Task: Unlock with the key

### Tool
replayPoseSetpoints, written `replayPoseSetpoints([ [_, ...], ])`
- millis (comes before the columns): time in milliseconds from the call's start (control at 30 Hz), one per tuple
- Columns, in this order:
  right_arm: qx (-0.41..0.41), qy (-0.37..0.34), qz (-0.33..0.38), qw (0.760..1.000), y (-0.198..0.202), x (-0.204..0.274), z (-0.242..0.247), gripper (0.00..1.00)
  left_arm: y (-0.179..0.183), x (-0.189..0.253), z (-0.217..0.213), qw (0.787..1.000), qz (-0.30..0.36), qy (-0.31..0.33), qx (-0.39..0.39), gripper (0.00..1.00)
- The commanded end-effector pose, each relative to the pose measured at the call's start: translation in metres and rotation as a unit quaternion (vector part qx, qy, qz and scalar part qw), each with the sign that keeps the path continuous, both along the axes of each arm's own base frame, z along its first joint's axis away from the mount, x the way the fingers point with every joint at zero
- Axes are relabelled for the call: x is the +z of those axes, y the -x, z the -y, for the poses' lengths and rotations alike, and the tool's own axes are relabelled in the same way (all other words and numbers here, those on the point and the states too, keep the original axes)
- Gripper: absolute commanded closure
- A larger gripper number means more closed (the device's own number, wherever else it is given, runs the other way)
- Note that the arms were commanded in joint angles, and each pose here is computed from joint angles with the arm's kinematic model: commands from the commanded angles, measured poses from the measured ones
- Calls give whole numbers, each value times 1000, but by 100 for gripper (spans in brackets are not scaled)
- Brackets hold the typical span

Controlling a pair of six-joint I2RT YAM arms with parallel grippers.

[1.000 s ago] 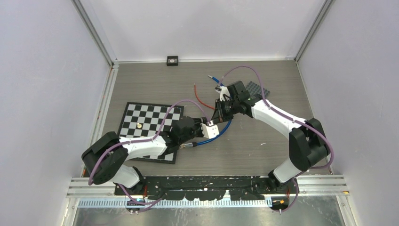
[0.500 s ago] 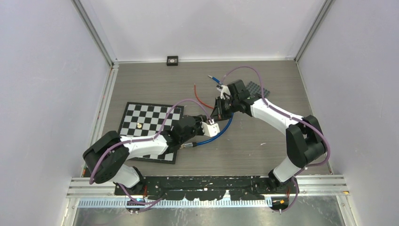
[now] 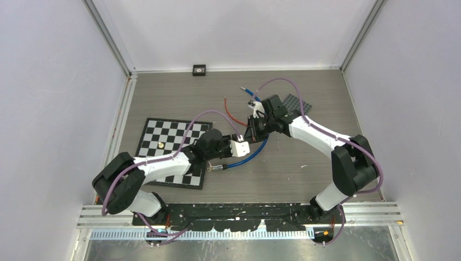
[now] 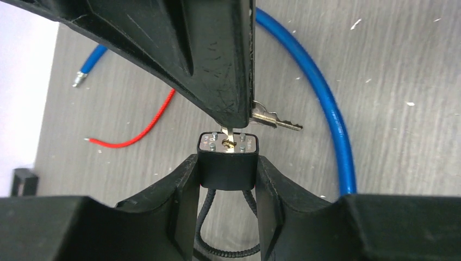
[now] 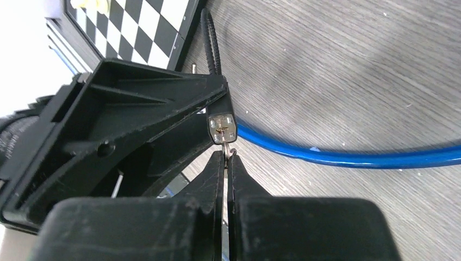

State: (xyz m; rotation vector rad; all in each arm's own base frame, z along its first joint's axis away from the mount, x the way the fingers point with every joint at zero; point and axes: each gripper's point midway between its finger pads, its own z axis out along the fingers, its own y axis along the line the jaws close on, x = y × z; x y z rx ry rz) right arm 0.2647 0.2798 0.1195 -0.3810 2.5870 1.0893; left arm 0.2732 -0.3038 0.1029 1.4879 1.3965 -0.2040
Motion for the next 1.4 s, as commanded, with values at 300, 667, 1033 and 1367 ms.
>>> replayPoseSetpoints([
  [300, 18, -36, 77, 996, -12, 24, -17, 99, 5, 73, 36, 991, -12, 130, -42, 100],
  [667, -33, -86, -14, 996, -26, 18, -22, 99, -19, 83, 27, 987, 98, 124, 17, 100],
  [1033, -9, -40, 11, 999, -26, 10, -24, 100, 6, 77, 41, 987, 97, 115, -50, 100],
  [1367, 32, -22, 70, 997, -28, 11, -32, 100, 29, 70, 46, 987, 58, 110, -103, 100],
])
